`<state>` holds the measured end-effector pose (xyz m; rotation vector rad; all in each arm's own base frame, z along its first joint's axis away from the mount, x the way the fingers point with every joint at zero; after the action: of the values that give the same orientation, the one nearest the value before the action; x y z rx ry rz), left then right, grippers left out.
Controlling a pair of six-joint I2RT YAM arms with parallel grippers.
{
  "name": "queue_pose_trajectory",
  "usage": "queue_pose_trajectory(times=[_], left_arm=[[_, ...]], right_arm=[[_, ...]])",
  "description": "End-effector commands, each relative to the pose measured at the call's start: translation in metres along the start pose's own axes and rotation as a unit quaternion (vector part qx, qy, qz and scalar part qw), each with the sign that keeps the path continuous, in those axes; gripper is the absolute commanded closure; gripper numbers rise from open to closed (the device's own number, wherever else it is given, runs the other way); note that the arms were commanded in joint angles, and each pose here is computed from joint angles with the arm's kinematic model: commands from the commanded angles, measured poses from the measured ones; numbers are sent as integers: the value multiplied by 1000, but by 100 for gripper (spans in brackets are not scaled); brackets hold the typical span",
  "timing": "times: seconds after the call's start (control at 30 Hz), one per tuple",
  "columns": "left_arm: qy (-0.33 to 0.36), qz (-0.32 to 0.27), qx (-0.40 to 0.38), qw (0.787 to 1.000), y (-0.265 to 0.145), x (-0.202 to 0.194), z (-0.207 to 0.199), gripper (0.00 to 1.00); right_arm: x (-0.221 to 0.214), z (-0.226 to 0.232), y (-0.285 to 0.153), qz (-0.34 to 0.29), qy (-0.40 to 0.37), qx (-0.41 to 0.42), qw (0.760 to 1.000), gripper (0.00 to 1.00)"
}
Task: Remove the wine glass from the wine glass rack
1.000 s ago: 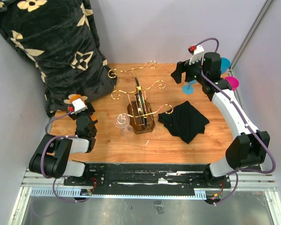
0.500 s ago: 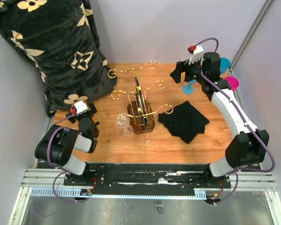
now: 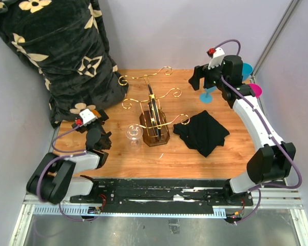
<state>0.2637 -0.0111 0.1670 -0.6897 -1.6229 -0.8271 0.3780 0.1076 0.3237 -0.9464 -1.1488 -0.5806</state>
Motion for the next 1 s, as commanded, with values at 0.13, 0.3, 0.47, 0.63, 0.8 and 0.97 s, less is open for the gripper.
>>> queue_pose_trajectory(times=[0.13,0.3,0.47,0.63,0.8,0.97], left_arm=[[-52,45,54,996,1,53,-4,0],[-63,68,63,994,3,82,-7,0],[-76,80,48,993,2,98,-10,0],[-111,101,51,987,4,131,-14,0],[-103,141,36,984,6,155,-25,0],[-137,167,9,976,3,170,-34,0]], right_arm=[[21,-10,-31,-11,-6,-75,997,2],[34,9,-57,-36,6,-48,998,3],[49,36,-85,-56,8,2,998,6],[43,134,-108,-5,-3,162,987,11],[11,209,-131,20,-20,246,969,19],[-20,261,-132,41,-190,228,954,21]])
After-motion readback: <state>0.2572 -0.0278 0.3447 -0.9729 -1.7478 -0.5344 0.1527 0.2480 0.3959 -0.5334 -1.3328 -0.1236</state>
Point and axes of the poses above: each gripper's point midway between its finger pads, its own y axis out along the fingers, its own z axis along the line the jaws close on, x = y × z, the point moved 8 cm from there along -y, back along the fingers, and after that the axes turned 1 degree about y, right-handed, at the moved point
